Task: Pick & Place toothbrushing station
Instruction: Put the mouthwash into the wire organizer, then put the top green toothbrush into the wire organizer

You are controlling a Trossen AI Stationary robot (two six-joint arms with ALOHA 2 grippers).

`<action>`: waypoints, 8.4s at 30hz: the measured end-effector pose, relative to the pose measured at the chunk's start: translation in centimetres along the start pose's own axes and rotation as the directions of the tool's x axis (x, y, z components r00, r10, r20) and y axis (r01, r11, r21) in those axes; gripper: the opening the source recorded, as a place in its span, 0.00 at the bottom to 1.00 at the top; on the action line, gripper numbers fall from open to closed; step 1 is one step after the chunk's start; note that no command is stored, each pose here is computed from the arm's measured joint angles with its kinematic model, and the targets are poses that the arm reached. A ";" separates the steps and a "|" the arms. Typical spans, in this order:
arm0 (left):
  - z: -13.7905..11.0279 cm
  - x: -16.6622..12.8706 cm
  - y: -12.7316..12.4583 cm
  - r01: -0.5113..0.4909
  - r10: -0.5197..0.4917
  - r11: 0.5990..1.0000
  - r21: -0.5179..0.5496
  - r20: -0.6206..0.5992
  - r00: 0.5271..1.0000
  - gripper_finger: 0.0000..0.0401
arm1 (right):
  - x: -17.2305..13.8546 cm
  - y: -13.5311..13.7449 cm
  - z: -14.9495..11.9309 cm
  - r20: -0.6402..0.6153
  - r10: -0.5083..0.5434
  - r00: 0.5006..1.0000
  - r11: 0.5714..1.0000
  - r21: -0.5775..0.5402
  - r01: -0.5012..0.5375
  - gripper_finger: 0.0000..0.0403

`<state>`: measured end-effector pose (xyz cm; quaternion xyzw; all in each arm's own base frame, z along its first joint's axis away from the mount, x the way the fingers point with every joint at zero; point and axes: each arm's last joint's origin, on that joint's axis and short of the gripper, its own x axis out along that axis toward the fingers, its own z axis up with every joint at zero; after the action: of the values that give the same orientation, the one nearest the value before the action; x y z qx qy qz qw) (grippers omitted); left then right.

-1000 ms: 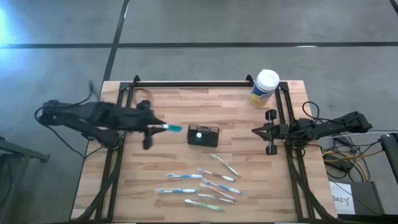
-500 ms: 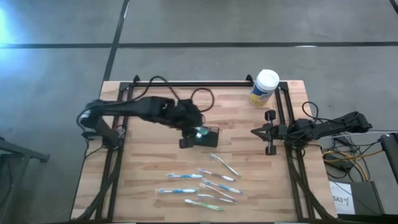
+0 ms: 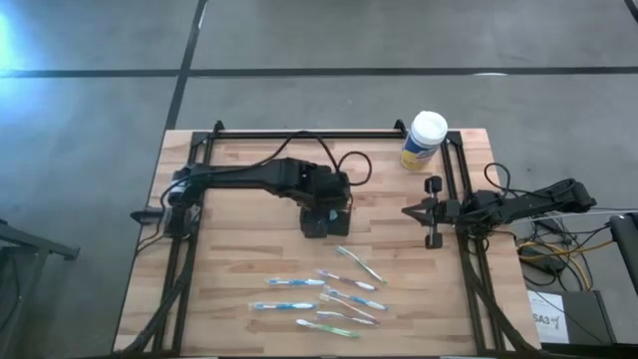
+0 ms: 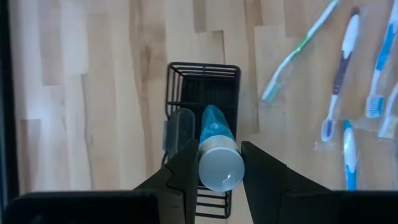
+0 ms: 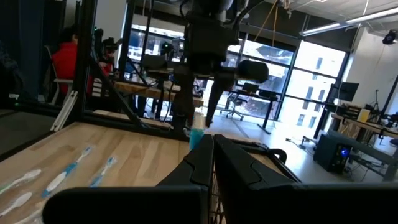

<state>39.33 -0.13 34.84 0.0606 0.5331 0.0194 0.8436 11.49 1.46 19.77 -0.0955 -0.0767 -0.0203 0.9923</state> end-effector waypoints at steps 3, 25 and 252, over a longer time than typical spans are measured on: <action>0.1 0.3 0.0 0.018 -0.018 1.000 0.000 -0.001 1.000 0.24 | 0.0 -0.1 0.0 -0.007 -0.034 0.999 0.999 -0.003 0.034 0.03; -0.3 2.9 0.7 0.018 -0.017 1.000 0.006 -0.060 0.998 0.24 | 0.0 -0.2 -0.1 -0.015 -0.060 0.998 0.998 -0.007 0.060 0.03; -34.0 2.3 -3.1 0.271 -0.086 0.962 -0.041 0.894 0.439 0.05 | 21.6 10.2 -5.3 -0.991 0.121 0.056 0.935 0.133 0.329 0.05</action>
<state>9.51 -0.22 17.98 -0.0705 0.0168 -0.0567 0.9958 34.20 9.90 16.08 0.1155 0.6129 -0.1398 0.7690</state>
